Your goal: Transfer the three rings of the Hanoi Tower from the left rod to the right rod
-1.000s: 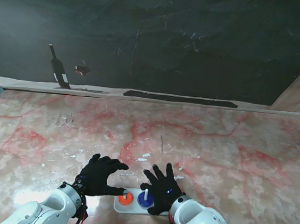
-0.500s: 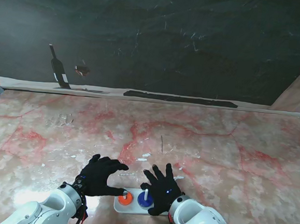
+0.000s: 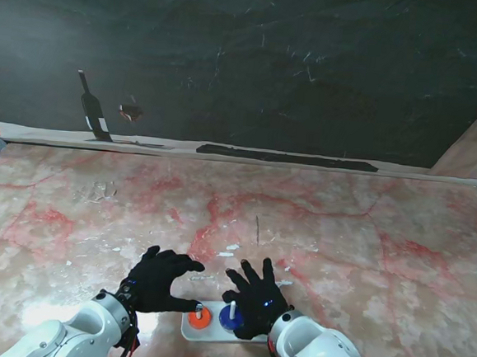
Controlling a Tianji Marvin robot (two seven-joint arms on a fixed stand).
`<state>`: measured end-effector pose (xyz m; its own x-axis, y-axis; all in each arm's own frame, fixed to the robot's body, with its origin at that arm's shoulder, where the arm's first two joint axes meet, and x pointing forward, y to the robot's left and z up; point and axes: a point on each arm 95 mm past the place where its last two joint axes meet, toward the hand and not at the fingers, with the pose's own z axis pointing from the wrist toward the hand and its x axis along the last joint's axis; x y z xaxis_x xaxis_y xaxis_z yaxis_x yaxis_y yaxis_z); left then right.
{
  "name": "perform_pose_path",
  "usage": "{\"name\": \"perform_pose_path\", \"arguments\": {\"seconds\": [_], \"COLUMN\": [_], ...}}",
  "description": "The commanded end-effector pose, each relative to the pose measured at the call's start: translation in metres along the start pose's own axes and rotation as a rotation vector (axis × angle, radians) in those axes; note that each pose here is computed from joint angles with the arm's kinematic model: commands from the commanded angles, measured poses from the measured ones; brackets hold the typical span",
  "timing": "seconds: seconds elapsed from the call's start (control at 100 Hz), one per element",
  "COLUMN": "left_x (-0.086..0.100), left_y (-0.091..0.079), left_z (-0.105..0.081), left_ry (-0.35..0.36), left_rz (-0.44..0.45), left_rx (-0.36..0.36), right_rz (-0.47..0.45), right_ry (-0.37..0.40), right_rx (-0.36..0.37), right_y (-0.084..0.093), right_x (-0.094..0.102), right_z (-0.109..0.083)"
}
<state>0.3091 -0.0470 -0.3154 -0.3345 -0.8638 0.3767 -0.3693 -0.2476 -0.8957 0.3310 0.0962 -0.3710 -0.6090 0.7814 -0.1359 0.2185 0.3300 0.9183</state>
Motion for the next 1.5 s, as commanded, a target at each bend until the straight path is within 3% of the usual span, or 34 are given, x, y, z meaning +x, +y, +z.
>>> {"name": "perform_pose_path", "arguments": {"seconds": [0.0,0.46,1.49], "left_x": [0.000,0.000,0.000], "left_y": [0.001,0.001,0.001], "left_z": [0.000,-0.001,-0.001], "left_ry": [0.000,-0.004,-0.005], "left_rz": [-0.004,-0.003,0.001], "left_rx": [-0.006,-0.003,-0.002], "right_rz": [0.005,0.030,0.020], "right_ry": [0.011,0.014,0.005], "right_rx": [0.037,0.007,-0.031], "right_y": [-0.014,-0.012,0.013], "right_x": [0.004,0.002,-0.005], "right_z": [-0.002,-0.004,-0.017]}}
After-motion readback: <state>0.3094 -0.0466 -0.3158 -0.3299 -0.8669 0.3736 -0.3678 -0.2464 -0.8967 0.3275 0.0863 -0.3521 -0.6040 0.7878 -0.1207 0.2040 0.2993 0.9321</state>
